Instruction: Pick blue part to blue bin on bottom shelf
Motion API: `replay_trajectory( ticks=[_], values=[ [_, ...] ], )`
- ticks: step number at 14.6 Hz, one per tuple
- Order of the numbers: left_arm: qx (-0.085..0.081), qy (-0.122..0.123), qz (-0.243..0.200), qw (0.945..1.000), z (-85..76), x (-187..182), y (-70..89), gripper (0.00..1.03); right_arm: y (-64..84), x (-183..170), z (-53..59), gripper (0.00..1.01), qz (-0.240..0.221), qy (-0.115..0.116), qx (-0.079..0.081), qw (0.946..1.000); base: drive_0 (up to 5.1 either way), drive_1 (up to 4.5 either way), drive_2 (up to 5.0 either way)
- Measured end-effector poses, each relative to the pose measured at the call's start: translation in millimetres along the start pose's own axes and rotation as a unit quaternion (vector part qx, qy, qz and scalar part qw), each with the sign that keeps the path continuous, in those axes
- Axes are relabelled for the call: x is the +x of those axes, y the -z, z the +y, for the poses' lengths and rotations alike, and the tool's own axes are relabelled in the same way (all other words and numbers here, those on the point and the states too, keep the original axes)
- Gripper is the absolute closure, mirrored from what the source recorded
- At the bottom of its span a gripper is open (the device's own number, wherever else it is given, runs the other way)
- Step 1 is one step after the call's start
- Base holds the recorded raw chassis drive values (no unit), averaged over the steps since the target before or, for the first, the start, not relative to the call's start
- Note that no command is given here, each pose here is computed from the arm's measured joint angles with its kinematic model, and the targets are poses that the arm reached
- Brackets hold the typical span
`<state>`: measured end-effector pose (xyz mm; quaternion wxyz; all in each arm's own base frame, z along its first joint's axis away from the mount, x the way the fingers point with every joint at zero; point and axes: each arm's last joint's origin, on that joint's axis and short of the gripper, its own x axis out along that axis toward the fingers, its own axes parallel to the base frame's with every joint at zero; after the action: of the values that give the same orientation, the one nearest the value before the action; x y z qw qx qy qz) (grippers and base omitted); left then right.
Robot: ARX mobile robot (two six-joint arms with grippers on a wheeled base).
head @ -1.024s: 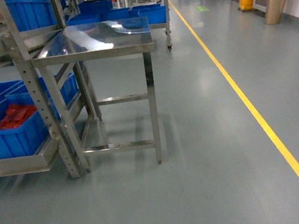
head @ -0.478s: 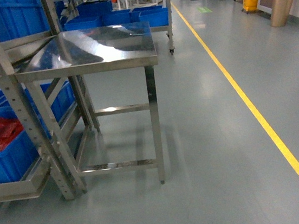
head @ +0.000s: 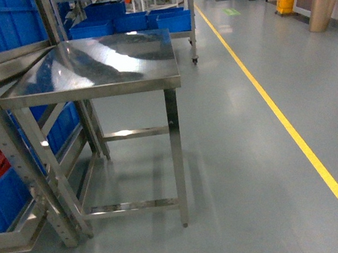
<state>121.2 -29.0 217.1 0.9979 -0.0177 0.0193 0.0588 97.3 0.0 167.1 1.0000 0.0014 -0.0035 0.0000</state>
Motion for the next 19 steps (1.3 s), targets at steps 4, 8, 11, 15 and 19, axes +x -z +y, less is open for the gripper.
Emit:
replay_trajectory(
  ticks=[4,8,11,15,19],
  values=[
    [0.000,0.000,0.001,1.0000,0.0,0.0,0.1,0.59,0.6,0.0,0.0,0.03,0.003,0.000,0.000,1.0000,0.0,4.24,-4.2],
    [0.001,0.000,0.001,1.0000,0.0,0.0,0.3,0.59,0.6,0.0,0.0,0.03,0.003,0.000,0.000,1.0000,0.0,4.24,-4.2],
    [0.002,0.000,0.005,1.0000,-0.2,0.5,1.0,0.59,0.7,0.0,0.0,0.03,0.004,0.000,0.000,1.0000,0.0,4.24,-4.2],
    [0.001,0.001,0.002,1.0000,-0.2,0.3,0.5,0.59,0.5,0.0,0.0,0.03,0.002,0.001,0.000,1.0000,0.0,4.24,-4.2],
    [0.001,0.001,0.002,1.0000,-0.2,0.1,0.4,0.59,0.5,0.0,0.0,0.03,0.002,0.000,0.000,1.0000,-1.2,3.57,-2.4]
  ],
)
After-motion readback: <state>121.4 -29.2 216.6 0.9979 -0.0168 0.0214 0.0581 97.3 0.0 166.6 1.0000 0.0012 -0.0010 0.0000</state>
